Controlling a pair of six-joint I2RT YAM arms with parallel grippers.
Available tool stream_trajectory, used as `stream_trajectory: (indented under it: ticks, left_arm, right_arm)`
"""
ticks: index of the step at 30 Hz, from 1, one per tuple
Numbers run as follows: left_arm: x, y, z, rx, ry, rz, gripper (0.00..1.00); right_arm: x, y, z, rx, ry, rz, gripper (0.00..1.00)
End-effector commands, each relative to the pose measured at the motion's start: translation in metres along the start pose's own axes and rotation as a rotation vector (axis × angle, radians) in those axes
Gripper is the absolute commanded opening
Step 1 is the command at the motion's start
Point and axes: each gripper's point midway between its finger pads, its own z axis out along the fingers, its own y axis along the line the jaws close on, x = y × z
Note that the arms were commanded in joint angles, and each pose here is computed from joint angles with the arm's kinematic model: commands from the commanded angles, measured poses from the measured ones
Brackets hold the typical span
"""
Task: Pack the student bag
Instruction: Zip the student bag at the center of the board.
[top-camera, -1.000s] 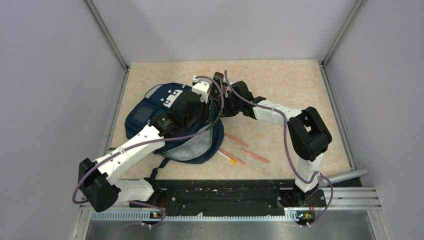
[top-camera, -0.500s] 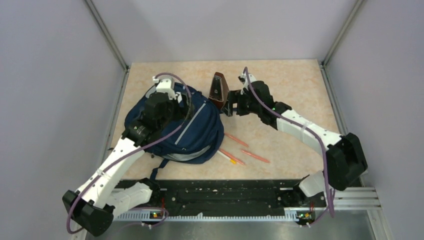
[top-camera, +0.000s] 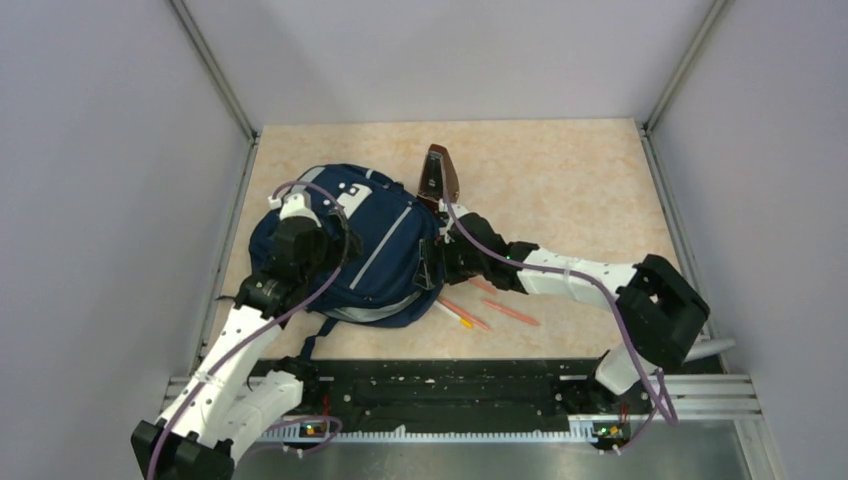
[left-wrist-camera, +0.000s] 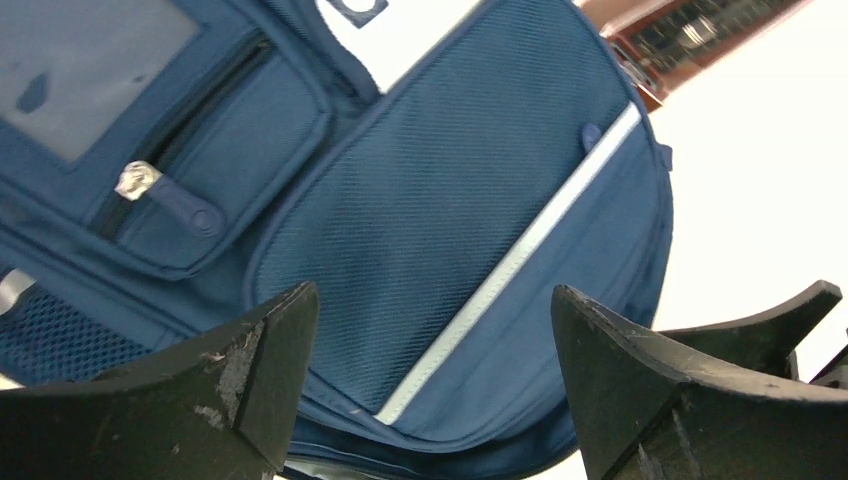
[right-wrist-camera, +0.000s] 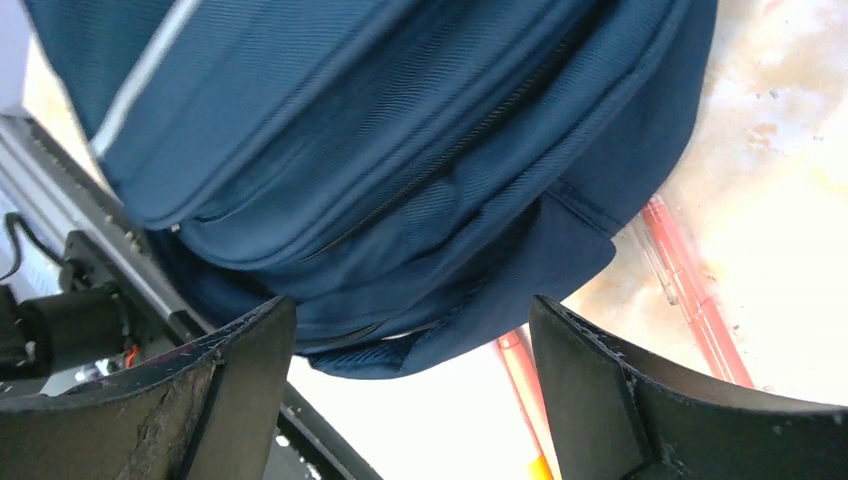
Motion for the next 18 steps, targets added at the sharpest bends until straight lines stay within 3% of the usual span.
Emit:
stream_trajectory:
  ticks: [1, 3, 6, 10, 11, 18]
  left_arm:
    - [-0.004, 0.017, 0.001, -0.033, -0.038, -0.082, 0.91]
    - [-0.004, 0.024, 0.000, -0.057, -0.043, -0.086, 0.91]
    - [-0.005, 0.030, -0.002, -0.079, -0.053, -0.079, 0.90]
    - [0.002, 0.029, 0.002, -0.076, -0.001, -0.047, 0.87]
    - [0.005, 0.029, 0.004, -0.075, 0.018, -0.038, 0.86]
    - [0.036, 0.003, 0.013, 0.086, 0.168, 0.007, 0.81]
  right_arm:
    - [-0.003, -0.003, 0.021, 0.011, -0.025, 0.049, 0.83]
    - [0.002, -0.005, 0.030, 0.019, -0.002, 0.048, 0.78]
    - [-0.002, 0.003, 0.038, -0.029, -0.009, 0.053, 0.57]
    - [-0.041, 0.009, 0.036, -0.047, -0.102, 0.044, 0.05]
    - [-0.053, 0.007, 0.034, -0.041, -0.129, 0.045, 0.00]
    - [-0.136, -0.042, 0.033, 0.016, -0.279, 0.085, 0.00]
